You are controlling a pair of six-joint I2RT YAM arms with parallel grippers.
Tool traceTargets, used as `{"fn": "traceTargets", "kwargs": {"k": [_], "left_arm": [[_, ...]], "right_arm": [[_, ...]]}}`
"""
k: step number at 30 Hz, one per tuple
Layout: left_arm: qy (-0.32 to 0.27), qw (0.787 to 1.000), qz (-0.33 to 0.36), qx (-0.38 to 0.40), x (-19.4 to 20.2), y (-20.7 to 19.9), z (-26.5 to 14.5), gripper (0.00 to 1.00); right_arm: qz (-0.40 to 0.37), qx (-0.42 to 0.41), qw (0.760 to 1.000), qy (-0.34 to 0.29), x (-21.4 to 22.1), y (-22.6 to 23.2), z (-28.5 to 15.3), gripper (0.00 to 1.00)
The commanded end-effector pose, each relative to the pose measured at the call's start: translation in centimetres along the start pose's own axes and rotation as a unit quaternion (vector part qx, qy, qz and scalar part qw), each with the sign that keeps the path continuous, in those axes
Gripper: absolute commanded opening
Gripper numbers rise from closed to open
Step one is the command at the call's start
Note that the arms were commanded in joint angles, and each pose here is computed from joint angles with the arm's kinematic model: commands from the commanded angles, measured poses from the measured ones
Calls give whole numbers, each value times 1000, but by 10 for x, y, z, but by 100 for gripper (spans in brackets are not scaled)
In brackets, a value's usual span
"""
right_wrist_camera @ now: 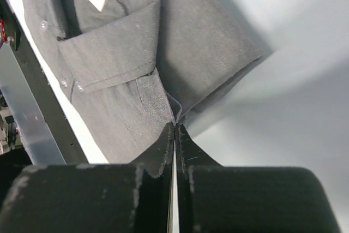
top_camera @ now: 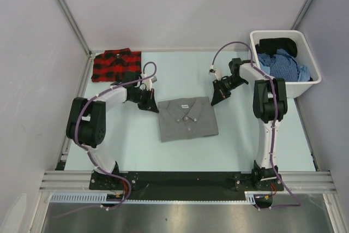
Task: Fold and stack the long sleeve shirts
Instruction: Fold the shirt
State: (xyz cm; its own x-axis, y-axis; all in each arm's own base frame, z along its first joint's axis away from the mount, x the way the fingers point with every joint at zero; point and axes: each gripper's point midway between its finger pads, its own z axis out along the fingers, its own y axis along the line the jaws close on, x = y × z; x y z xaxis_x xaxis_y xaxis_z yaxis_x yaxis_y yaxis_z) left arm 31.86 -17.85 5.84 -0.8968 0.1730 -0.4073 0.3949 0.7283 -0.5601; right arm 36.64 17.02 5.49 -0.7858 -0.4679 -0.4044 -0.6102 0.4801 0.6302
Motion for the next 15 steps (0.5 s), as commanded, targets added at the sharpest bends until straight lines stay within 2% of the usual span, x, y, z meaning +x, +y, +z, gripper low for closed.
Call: {"fn": "traceTargets", "kwargs": {"k": [1, 5, 8, 10, 13, 14, 15], "left_arm": [[-22, 1000, 15, 7, -12, 5, 5, 0], [-73, 996, 47, 5, -35, -9, -14, 0], [-73, 996, 36, -38, -40, 12, -8, 0], [-49, 998, 8, -41, -33, 25, 7, 0], [-62, 997, -1, -39, -42, 27, 10, 0], [-66, 997, -2, -38, -44, 26, 9, 2], [-68, 997, -2, -40, -45, 27, 9, 10]], "right_arm": [[-2, 7, 1000, -12, -6, -10, 2, 0], [-21, 20, 998, -46, -26, -1, -19, 0], [-8, 24, 998, -61, -30, -9, -16, 0], [1, 32, 998, -57, -25, -21, -6, 0], [9, 71, 996, -61, -28, -39, -6, 0], [13, 86, 994, -63, -31, -45, -9, 0], [10, 95, 993, -68, -35, -47, -12, 2]]}}
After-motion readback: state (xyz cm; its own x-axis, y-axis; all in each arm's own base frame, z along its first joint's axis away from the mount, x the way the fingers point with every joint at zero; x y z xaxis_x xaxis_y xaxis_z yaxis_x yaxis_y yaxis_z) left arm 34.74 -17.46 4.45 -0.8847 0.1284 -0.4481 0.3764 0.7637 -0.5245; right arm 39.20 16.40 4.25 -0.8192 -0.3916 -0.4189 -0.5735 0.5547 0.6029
